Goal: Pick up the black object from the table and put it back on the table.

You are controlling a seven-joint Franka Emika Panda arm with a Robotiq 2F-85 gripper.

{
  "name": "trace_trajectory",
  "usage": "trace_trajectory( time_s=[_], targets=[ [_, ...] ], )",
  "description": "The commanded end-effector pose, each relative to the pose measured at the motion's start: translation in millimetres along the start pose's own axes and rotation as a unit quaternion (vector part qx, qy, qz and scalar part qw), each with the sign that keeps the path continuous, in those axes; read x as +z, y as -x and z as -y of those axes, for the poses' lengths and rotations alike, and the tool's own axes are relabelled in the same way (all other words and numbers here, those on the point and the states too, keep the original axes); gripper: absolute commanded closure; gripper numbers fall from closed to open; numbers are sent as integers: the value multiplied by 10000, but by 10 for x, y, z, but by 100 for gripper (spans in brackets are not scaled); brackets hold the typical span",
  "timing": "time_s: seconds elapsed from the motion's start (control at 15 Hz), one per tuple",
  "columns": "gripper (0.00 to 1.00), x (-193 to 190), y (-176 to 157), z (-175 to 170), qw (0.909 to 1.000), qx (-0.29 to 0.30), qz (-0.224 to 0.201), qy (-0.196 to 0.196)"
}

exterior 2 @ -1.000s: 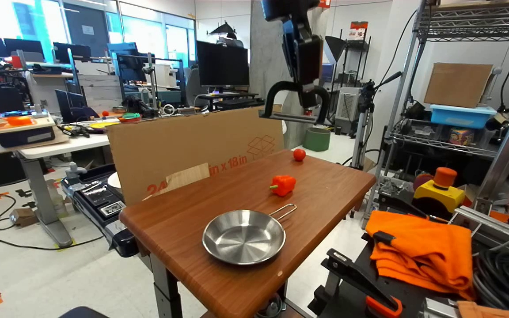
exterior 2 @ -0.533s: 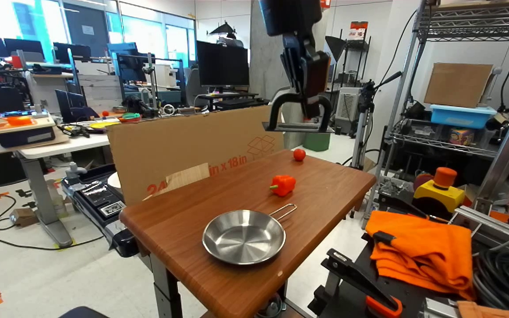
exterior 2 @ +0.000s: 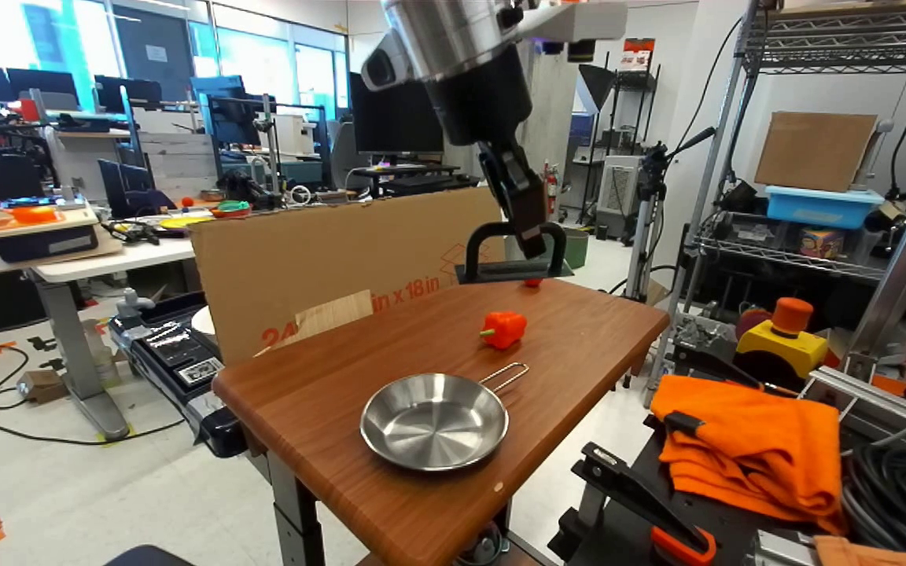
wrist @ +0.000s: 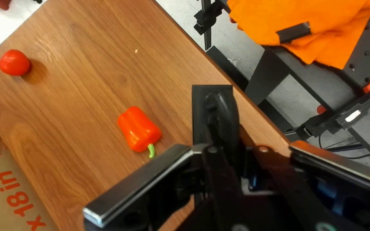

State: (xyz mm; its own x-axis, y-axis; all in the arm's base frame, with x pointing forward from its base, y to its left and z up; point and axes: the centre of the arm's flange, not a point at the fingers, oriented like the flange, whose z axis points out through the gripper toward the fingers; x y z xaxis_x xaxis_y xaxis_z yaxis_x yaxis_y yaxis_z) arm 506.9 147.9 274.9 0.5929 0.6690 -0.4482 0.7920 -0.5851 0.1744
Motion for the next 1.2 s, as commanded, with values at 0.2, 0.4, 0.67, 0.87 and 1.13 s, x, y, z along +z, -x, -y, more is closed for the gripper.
trace_trajectory(
  time_s=[0.2, 0.4, 0.67, 0.87, 1.13],
  targets=[
    [96, -80, -266, 148, 9942, -830, 161, 661],
    [96, -123, -262, 266, 9888, -1200, 186, 863],
    [96, -159, -292, 314, 9837, -1463, 140, 1033],
    [96, -391, -159, 450, 9844, -1427, 44, 1029],
    [96, -817, 30, 651, 9874, -1234, -435, 891]
  ],
)
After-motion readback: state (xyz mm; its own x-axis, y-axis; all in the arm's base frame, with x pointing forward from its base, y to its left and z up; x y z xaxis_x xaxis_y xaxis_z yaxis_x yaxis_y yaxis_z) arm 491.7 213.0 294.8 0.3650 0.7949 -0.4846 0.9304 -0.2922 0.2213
